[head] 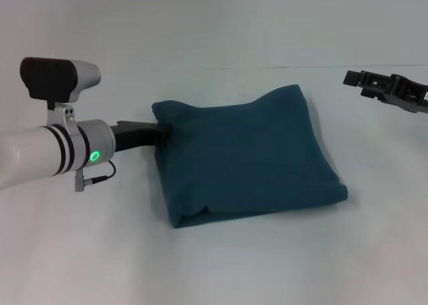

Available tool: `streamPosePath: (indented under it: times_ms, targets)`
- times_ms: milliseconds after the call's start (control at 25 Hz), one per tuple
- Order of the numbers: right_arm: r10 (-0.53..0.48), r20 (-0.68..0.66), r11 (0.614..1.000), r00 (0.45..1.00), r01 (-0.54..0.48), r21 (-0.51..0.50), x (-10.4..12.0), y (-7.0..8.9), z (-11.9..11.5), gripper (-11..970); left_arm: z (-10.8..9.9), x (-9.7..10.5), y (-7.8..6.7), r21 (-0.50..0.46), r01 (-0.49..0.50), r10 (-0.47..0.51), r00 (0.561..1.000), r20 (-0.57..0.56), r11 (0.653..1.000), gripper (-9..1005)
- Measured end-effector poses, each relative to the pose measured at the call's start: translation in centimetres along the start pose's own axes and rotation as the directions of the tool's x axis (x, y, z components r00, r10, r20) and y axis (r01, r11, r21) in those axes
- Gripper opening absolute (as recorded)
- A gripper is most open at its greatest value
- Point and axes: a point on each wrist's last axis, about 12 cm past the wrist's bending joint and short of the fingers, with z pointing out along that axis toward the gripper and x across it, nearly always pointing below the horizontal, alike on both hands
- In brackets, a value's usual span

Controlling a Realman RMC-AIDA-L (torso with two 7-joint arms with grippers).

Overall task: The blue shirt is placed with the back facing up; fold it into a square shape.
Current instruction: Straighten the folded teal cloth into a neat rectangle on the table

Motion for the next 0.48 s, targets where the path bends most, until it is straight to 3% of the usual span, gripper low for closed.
streamPosePath:
  times_ms: [480]
  targets:
    - [0.008,-0.007,1.000,1.000,-0.008,-0.001,0.9,0.0,0.3,771,-0.1,-2.7,0.5,-0.045,-0.066,0.069,0.996,0.052,0.997,82]
